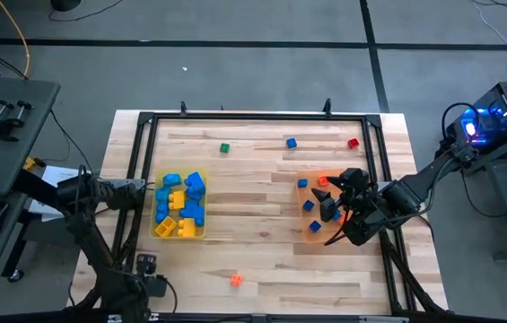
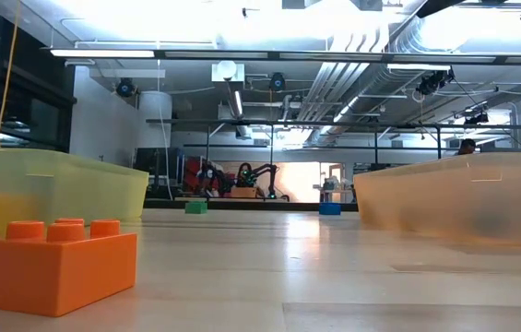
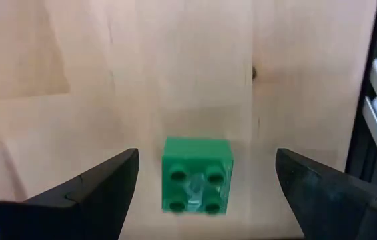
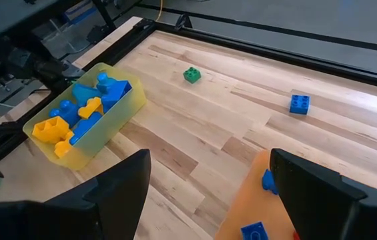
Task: Sort blocks by size
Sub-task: Put the small green game piece into the orange bin
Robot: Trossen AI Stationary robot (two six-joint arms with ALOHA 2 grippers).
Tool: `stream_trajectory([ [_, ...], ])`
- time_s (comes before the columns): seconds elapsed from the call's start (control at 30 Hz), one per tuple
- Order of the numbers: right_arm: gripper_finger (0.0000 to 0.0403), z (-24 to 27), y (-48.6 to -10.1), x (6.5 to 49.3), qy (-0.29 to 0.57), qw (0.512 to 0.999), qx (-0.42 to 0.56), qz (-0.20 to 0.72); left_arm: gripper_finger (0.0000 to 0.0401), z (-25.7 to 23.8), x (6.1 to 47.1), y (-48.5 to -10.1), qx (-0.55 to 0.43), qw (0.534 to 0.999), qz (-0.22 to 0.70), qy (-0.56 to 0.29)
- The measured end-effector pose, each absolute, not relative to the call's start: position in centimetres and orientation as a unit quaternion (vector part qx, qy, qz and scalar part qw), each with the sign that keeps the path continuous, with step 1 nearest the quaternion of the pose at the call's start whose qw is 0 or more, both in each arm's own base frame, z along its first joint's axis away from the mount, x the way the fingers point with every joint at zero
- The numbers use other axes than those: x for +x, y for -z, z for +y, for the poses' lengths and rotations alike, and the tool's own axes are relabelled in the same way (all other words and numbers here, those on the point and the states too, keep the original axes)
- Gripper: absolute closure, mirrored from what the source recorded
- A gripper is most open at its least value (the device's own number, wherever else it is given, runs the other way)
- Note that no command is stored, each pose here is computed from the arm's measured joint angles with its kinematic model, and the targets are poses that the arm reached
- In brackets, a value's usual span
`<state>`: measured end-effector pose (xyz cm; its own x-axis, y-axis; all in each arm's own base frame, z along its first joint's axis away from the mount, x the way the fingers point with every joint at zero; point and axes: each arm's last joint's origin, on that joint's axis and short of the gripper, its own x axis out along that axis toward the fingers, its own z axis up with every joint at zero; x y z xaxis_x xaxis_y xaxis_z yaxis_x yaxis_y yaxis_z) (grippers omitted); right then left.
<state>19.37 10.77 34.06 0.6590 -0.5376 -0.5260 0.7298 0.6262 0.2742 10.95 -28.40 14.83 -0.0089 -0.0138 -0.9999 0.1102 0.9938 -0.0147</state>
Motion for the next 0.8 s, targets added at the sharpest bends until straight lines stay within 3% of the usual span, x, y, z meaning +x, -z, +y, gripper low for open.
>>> stream_trajectory([
  [0.53,0.01,10.79,-34.03,19.37,0.359,0.878,0.24,0.205,0.0133,-27.55,10.54,-14.15,0.048,0.686,0.726,0.034],
  [0.67,0.01,10.79,-34.03,19.37,0.359,0.878,0.24,0.205,0.0181,-27.53,10.51,-14.13,0.049,0.683,0.727,0.036],
  [0.8,0.01,10.79,-34.03,19.36,0.359,0.878,0.24,0.206,0.0259,-27.48,10.7,-14.11,0.046,0.684,0.727,0.035],
])
